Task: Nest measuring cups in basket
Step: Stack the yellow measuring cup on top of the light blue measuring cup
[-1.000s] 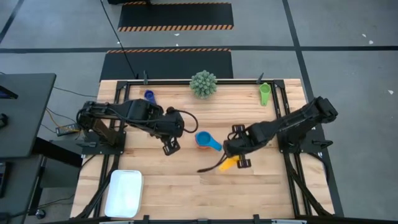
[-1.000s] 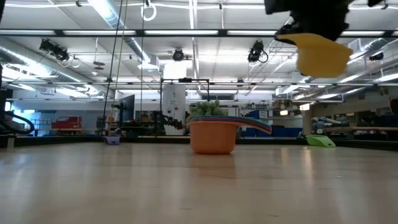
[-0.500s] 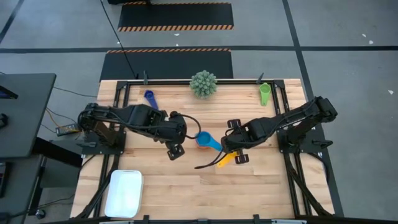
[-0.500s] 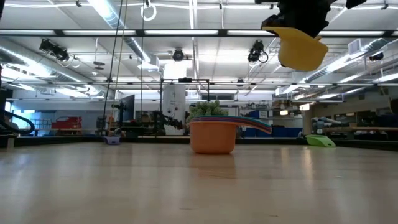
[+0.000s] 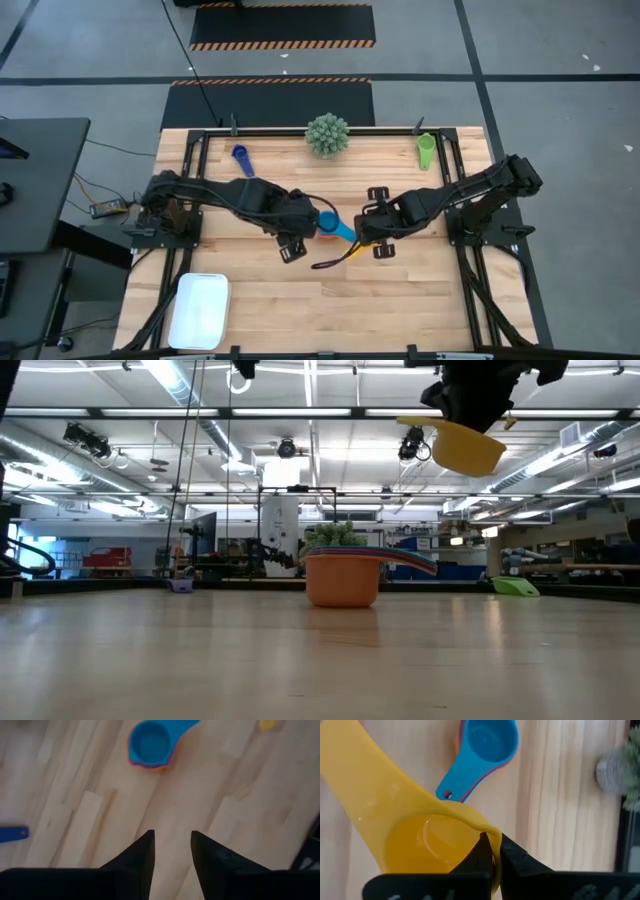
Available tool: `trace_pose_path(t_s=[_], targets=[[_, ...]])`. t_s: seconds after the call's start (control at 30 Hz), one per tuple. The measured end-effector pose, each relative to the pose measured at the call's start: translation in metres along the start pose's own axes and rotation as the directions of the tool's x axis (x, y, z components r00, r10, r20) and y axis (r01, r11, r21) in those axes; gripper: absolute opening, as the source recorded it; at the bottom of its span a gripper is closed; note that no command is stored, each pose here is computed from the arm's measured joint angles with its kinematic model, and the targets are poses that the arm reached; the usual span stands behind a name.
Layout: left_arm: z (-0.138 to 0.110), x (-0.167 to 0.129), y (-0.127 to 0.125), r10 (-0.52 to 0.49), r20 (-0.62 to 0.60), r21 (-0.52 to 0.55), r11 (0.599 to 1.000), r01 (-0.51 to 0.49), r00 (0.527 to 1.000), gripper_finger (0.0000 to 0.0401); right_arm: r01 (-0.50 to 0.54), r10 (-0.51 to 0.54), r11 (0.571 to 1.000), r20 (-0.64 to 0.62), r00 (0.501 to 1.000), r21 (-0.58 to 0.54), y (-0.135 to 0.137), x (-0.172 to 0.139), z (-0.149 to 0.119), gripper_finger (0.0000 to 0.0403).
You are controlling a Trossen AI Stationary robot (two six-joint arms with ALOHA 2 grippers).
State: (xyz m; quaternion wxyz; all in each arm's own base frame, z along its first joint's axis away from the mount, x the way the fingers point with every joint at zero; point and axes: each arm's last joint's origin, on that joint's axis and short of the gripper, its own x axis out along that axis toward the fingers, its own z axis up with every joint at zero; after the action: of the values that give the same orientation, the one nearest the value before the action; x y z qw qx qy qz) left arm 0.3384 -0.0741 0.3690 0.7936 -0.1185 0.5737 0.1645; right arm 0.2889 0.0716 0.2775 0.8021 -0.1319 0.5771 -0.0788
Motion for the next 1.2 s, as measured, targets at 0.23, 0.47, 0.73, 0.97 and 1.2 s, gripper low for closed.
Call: trace_pose_path(t_s=[0.23,0.47,0.73,0.97,1.2], targets=[[-0.007,-0.004,0.005,0.102,0.002,-0.001,0.995,-0.102,0.995,0.0131,0.004,-0.002,0.934,-0.008,1.0,0.358,-0.012,0.005,0.002,0.0009],[-0.011,-0.019,0.01,0.09,0.051,-0.018,0.996,-0.089,0.995,0.0131,-0.038,0.029,0.696,0.025,0.999,0.717,-0.028,0.011,0.008,0.0009],[-0.014,-0.023,0.01,0.082,0.052,0.037,0.996,-0.084,0.995,0.0131,-0.073,0.031,0.419,0.066,0.997,0.905,-0.047,0.017,0.014,0.0011],[-0.016,-0.024,0.008,0.081,0.053,0.13,0.988,-0.087,0.995,0.013,-0.183,-0.035,0.18,0.192,0.981,0.967,-0.061,0.019,0.027,0.0011],[-0.017,-0.024,0.006,0.077,0.053,0.147,0.986,-0.084,0.996,0.013,-0.224,-0.064,0.078,0.229,0.971,0.971,-0.063,0.023,0.034,0.0011]])
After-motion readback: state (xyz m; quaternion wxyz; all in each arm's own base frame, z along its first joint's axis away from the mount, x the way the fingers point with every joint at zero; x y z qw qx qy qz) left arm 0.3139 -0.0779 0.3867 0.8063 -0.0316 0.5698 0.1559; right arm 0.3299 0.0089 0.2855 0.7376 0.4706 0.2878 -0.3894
